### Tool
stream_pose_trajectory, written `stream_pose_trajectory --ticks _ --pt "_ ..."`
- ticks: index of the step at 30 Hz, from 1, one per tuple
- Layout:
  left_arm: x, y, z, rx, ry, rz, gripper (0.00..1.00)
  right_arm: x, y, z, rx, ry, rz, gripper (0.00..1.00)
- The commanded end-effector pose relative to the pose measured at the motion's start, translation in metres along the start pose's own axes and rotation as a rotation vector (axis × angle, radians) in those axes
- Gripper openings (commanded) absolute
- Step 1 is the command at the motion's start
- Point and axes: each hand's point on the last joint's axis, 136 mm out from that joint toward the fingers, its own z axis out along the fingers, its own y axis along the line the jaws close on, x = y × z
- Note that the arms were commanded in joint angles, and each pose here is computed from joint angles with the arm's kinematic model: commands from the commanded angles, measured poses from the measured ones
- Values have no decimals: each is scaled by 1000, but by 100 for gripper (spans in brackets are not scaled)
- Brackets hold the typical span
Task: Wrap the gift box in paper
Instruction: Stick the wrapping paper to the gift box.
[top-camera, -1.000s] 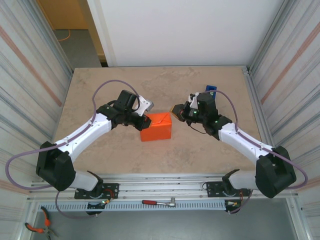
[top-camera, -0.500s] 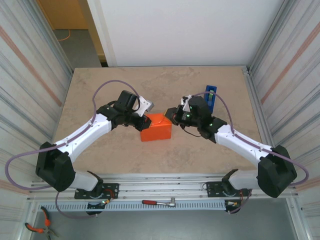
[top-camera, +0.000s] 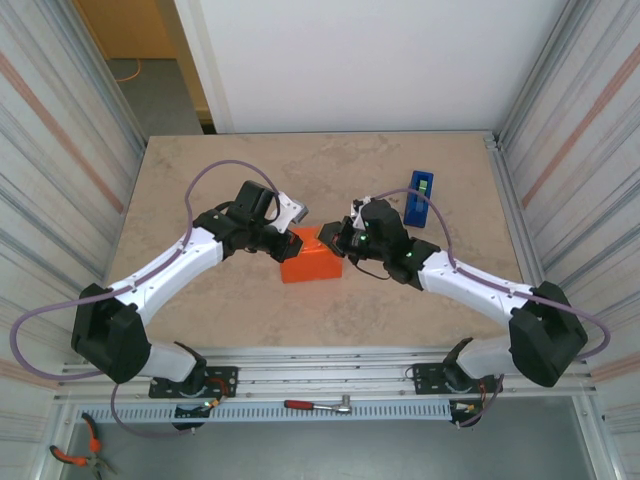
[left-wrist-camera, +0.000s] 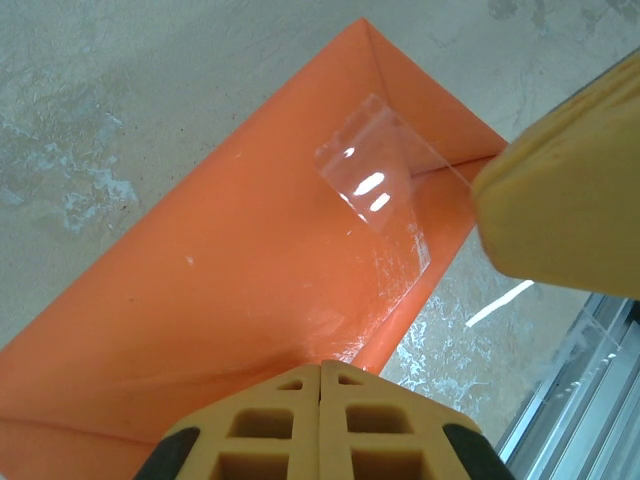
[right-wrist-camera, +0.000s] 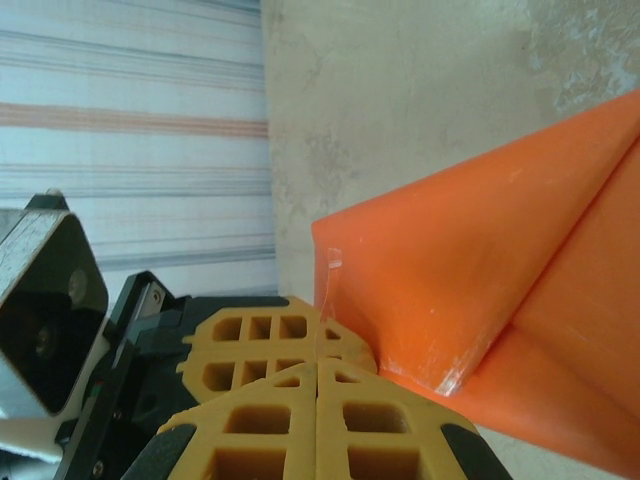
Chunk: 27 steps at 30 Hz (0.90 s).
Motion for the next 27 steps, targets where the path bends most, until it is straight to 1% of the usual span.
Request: stream_pose_trajectory --ticks 1,11,27 --pt "78 17 25 -68 282 -76 0 -7 17 5 -38 -34 12 0" --pt "78 17 26 -67 284 -76 0 -6 14 15 -39 -22 24 0" --pt "78 16 26 -63 285 -75 0 -4 10 21 -35 -8 40 0"
